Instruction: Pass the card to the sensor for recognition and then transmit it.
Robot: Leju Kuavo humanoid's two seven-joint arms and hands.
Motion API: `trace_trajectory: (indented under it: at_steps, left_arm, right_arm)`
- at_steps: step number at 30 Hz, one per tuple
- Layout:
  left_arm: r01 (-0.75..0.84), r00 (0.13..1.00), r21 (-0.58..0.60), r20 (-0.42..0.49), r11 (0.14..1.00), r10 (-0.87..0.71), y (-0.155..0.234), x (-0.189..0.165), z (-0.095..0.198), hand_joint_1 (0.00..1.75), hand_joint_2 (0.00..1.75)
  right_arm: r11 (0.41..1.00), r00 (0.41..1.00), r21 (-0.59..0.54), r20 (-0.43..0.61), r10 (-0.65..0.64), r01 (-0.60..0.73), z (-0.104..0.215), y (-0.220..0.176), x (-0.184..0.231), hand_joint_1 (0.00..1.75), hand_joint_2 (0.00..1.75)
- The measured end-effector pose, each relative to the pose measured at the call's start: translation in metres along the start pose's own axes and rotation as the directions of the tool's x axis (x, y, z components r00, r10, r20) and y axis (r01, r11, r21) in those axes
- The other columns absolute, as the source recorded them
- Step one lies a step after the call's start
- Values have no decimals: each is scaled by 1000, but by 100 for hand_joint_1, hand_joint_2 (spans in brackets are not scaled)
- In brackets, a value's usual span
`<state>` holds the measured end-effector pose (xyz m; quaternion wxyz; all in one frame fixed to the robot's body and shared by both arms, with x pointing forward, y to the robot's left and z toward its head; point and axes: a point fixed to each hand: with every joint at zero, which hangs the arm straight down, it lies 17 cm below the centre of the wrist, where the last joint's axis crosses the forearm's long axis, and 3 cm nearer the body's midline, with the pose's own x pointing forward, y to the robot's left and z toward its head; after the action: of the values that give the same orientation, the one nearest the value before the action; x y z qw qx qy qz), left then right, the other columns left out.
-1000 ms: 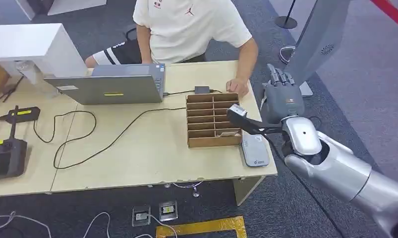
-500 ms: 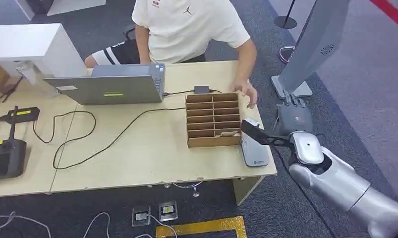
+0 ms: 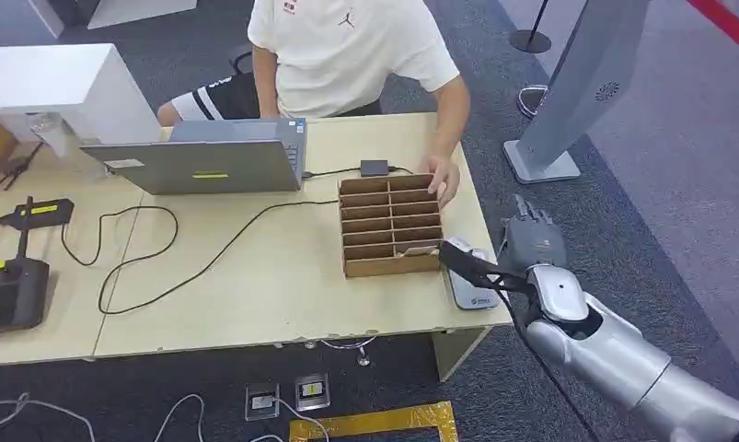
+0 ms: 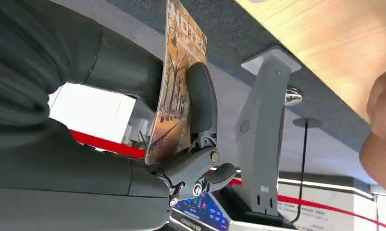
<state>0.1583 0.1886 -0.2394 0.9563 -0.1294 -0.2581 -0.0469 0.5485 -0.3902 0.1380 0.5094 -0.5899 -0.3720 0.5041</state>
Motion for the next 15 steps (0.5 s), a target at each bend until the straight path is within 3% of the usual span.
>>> trace_trajectory:
  at_steps: [15]
  left_arm:
    - [0,1000,-1,-10,1000,0,-1,-2,0,0,0]
  right_arm:
    - [992,996,98,32,-82,79,21,45,32,175,175]
